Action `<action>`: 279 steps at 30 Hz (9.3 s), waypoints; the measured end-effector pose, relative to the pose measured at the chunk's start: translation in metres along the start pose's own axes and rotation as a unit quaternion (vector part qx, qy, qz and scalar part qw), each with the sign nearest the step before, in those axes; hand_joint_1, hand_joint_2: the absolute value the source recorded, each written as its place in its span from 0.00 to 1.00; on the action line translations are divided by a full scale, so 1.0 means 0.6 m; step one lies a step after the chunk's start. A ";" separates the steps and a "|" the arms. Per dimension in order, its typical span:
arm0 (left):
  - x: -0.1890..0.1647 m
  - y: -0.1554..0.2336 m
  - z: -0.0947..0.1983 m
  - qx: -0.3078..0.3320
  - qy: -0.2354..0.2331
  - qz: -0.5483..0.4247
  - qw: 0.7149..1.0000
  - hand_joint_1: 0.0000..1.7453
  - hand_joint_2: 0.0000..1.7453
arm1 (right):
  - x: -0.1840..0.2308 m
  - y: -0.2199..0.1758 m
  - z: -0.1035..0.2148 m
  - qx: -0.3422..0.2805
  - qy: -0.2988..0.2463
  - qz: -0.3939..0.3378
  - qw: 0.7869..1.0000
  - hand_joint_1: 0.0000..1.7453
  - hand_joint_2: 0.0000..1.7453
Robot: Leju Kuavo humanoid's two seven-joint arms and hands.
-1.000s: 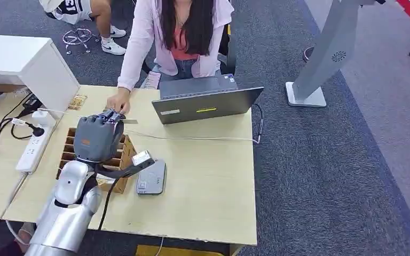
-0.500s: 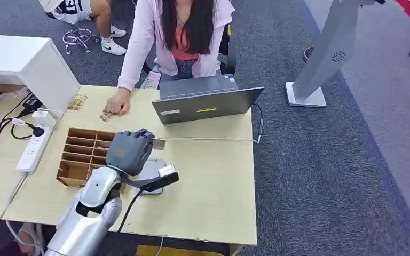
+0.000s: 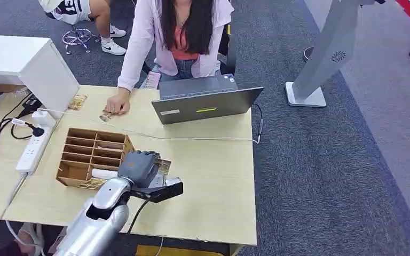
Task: Pass the card to the sensor for recognition and then transmit it.
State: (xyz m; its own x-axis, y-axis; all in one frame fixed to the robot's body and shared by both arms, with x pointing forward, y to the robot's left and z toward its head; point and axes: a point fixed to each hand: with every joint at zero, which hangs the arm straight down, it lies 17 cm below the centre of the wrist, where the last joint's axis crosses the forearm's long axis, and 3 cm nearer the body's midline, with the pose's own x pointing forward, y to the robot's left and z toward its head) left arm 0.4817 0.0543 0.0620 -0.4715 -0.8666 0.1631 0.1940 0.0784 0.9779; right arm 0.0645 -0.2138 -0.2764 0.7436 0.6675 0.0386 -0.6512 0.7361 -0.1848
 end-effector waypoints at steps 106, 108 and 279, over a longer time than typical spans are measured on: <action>-0.080 0.118 0.233 0.203 0.059 0.012 0.977 0.00 1.00 | -0.006 0.006 0.001 -0.003 0.012 -0.057 0.998 0.00 1.00; -0.097 0.104 0.236 0.186 0.081 0.007 0.979 0.00 1.00 | -0.007 0.006 0.001 -0.003 0.012 -0.055 0.998 0.00 1.00; -0.134 0.226 0.190 0.253 0.078 -0.026 0.964 0.00 1.00 | -0.003 0.005 0.001 -0.002 0.004 -0.018 1.000 0.00 1.00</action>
State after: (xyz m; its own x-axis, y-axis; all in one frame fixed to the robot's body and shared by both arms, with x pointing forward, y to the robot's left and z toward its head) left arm 0.4480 0.1907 0.1964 -0.3261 -0.9365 0.1292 -0.2901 0.2292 0.9291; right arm 0.0609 -0.2128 -0.2766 0.7675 0.6399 0.0374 -0.6236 0.7590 -0.1872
